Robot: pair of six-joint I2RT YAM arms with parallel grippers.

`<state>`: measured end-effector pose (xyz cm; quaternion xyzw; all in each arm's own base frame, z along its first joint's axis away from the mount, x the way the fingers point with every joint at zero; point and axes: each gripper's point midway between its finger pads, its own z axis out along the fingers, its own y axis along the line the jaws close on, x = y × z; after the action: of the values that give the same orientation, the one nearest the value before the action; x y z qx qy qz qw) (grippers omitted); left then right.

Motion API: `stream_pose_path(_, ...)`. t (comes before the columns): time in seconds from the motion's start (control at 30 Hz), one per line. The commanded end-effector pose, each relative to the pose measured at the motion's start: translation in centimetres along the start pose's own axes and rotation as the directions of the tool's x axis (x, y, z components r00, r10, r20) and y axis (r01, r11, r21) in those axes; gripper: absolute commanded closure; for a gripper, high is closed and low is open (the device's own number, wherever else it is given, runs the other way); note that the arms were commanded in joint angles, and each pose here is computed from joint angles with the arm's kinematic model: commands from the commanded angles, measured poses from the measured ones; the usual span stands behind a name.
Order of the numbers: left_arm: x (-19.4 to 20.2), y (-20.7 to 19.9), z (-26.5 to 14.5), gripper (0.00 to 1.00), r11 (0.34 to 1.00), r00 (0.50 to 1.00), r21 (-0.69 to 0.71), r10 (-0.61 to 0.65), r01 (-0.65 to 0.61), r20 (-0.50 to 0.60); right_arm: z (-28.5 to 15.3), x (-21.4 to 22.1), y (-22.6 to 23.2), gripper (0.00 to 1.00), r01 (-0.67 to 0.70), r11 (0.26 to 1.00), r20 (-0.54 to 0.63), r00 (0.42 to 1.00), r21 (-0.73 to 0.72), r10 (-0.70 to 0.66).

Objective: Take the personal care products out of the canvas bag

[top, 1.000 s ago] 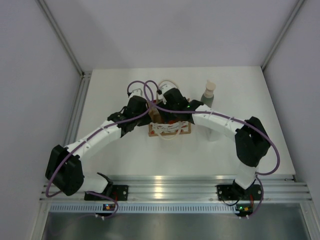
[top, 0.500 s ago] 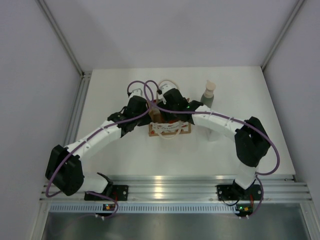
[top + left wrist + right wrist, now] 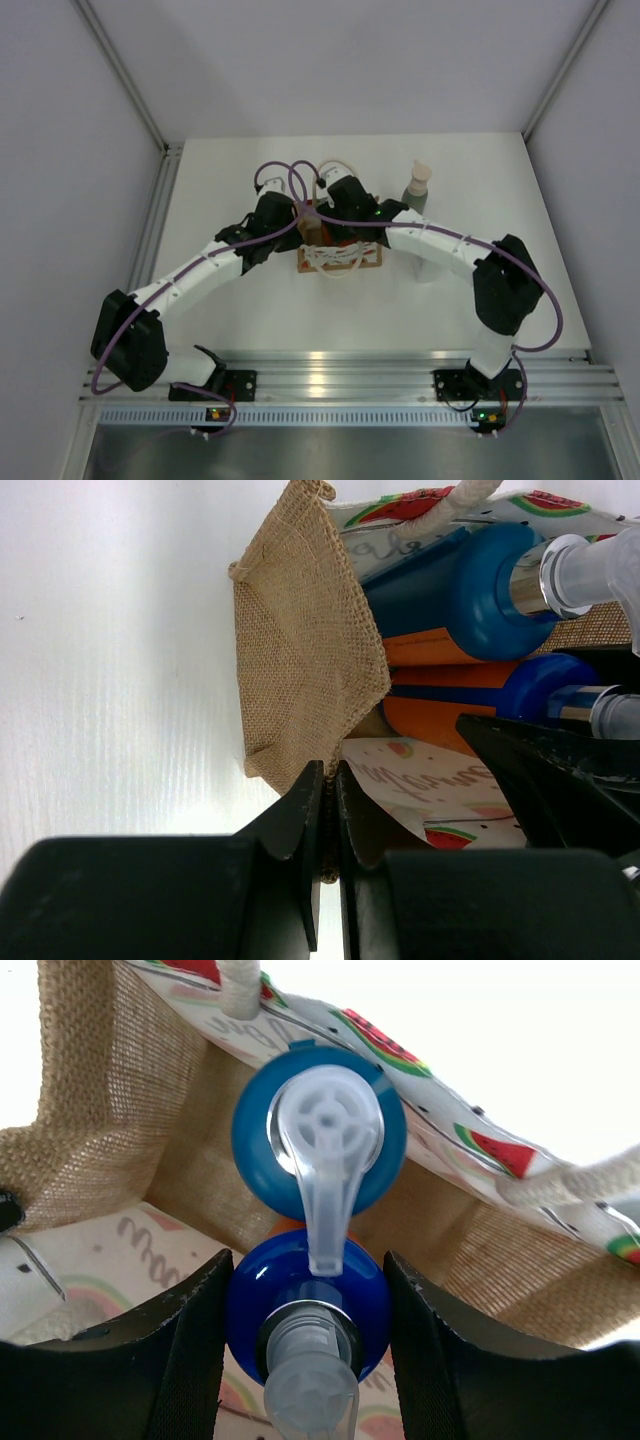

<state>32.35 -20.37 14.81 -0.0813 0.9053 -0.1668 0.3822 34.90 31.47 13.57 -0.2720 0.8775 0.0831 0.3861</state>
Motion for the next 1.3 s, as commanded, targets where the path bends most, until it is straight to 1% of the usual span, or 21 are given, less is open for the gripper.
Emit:
stream_pose_path(0.0, -0.1, 0.4, -0.2, 1.0, 1.0, 1.0, -0.011, 0.002, -0.001, 0.02, -4.8, -6.8, 0.0, 1.0, -0.016, 1.0, 0.189, 0.982, -0.001, 0.016)
stream_pose_path(0.37, 0.0, 0.2, -0.3, 1.0, 1.0, 1.0, -0.003, -0.001, 0.001, 0.015, -7.8, -8.1, -0.5, 1.0, -0.03, 1.0, 0.219, 0.975, -0.007, 0.03)
stream_pose_path(0.8, -0.4, 0.3, -0.5, 1.0, 1.0, 1.0, -0.007, 0.004, -0.004, 0.03, -14.3, -11.2, -1.6, 1.0, -0.067, 0.997, 0.315, 0.946, -0.028, 0.073)
stream_pose_path(0.97, -0.5, 0.3, -0.5, 1.0, 1.0, 0.999, -0.005, 0.003, -0.003, 0.032, -16.3, -11.5, -2.5, 1.0, -0.082, 0.996, 0.318, 0.944, -0.023, 0.085)
stream_pose_path(1.17, -0.5, 0.0, -0.4, 1.0, 1.0, 1.0, 0.005, 0.004, -0.005, 0.027, -19.2, -12.5, -4.1, 1.0, -0.104, 0.995, 0.356, 0.929, -0.011, 0.101)
stream_pose_path(1.27, -0.6, -0.2, -0.5, 1.0, 1.0, 1.0, 0.012, 0.008, -0.008, 0.026, -20.9, -13.3, -5.9, 1.0, -0.139, 0.99, 0.398, 0.909, 0.011, 0.123)
